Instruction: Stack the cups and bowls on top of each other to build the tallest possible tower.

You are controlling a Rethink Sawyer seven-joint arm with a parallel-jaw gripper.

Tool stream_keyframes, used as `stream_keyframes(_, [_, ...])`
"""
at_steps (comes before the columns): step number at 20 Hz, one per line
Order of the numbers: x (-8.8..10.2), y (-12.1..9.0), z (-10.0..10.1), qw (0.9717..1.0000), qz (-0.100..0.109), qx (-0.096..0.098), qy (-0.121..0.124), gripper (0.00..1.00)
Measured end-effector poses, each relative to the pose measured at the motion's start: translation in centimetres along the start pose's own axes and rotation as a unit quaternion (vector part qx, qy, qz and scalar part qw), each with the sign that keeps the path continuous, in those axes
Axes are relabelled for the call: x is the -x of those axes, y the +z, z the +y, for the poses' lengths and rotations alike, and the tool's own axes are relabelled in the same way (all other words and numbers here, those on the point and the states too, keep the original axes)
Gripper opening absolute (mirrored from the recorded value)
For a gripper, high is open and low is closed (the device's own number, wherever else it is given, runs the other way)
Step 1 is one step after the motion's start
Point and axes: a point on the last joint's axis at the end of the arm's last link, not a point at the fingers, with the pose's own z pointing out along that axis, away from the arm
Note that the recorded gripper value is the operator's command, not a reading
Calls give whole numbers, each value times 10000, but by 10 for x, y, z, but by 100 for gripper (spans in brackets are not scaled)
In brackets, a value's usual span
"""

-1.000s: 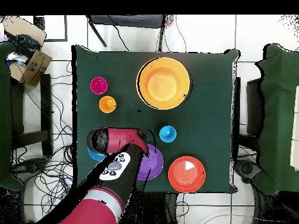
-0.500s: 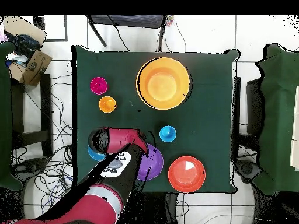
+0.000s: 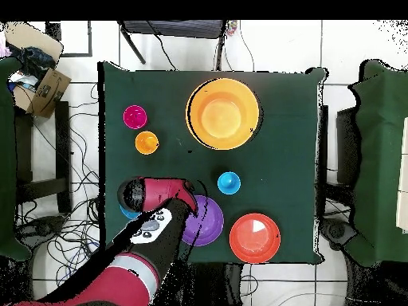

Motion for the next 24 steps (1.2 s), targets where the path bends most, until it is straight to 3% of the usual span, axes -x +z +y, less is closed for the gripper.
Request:
stream_keyframes(12, [0,-4,-3,9999,-102,-72,-2,0])
stream_keyframes(24, [11,-10,-15,9996,-189,-147,160,0])
